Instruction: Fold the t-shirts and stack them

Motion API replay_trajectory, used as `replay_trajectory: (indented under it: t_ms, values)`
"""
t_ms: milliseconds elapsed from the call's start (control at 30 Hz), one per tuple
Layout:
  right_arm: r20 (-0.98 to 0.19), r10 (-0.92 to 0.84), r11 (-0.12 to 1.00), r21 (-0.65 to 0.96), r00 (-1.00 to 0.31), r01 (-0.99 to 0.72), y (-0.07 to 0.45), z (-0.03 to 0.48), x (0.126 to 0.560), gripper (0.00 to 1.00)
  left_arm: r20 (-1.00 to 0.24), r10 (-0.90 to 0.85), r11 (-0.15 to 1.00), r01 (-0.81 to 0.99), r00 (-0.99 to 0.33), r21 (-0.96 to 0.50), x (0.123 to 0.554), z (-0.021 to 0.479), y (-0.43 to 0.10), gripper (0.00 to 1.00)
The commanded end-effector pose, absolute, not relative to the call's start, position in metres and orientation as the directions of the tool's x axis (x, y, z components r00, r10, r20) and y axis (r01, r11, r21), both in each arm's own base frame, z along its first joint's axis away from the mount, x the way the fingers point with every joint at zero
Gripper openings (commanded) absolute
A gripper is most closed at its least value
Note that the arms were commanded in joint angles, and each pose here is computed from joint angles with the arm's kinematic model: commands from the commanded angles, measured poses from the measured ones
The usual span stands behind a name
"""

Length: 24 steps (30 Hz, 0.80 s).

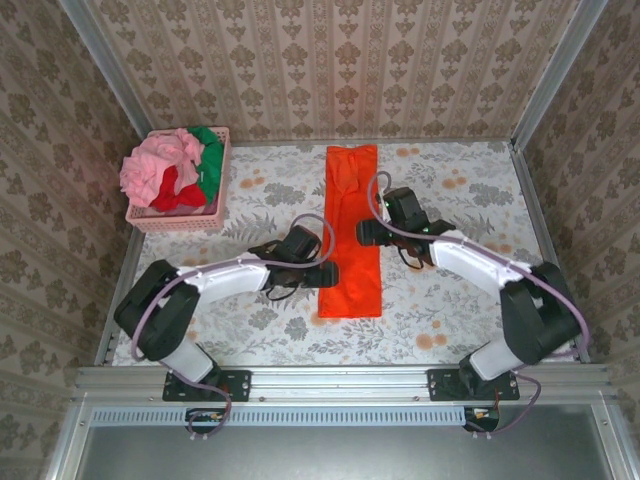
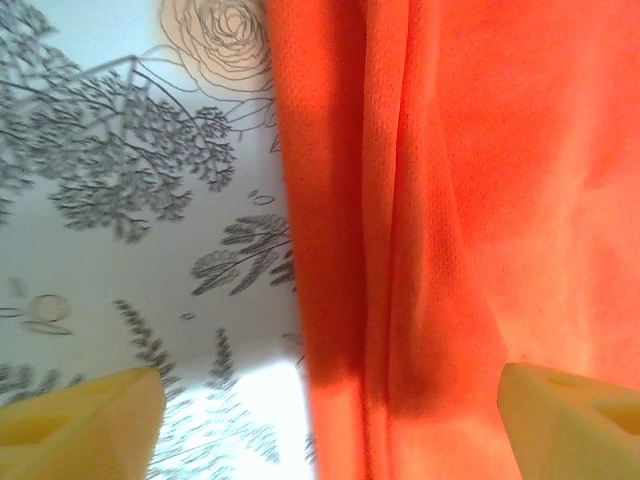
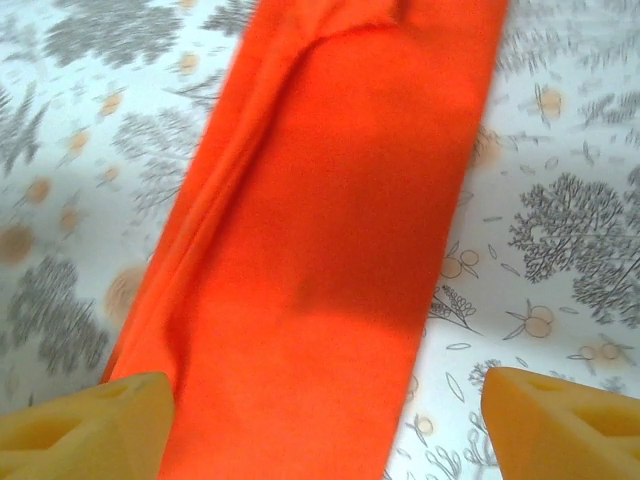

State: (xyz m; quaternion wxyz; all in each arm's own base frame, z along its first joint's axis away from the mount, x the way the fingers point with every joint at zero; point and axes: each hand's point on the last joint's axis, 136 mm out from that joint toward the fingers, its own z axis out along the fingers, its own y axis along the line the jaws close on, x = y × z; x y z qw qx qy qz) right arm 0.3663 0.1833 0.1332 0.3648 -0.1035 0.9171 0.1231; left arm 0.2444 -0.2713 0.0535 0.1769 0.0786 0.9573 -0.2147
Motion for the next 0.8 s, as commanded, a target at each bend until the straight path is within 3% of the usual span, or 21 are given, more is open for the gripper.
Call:
replay_trajectory:
  t_ms: [0, 100, 233, 400, 567, 767]
  values:
    - [-0.685, -0.407, 0.854, -0.051, -0.604, -0.518, 0.181, 0.138, 0.327, 0.85, -0.440, 0.048, 0.904, 0.227, -0.897, -0.364, 0.253, 0.068, -0.241, 1.00]
    - [-0.653, -0.589, 0.719, -0.154, -0.476, -0.678, 0.190, 0.138, 0.292, 0.87, -0.491, 0.037, 0.899, 0.244, -0.870, -0.365, 0.262, 0.086, -0.213, 1.00]
    - [-0.583, -0.791, 0.407, -0.276, -0.185, -0.871, 0.213, 0.124, 0.242, 0.86, -0.572, 0.091, 0.878, 0.337, -0.815, -0.341, 0.265, 0.113, -0.184, 1.00]
    - [-0.526, -0.850, 0.227, -0.291, -0.043, -0.929, 0.237, 0.104, 0.212, 0.81, -0.640, 0.246, 0.861, 0.467, -0.728, -0.201, 0.249, 0.144, -0.158, 1.00]
    - [-0.476, -0.879, 0.115, -0.259, 0.023, -0.959, 0.262, 0.074, 0.193, 0.76, -0.686, 0.297, 0.862, 0.496, -0.665, -0.107, 0.233, 0.167, -0.134, 1.00]
    - [-0.430, -0.902, 0.095, -0.274, 0.034, -0.957, 0.271, 0.045, 0.204, 0.64, -0.728, 0.293, 0.852, 0.514, -0.620, -0.095, 0.219, 0.178, -0.128, 1.00]
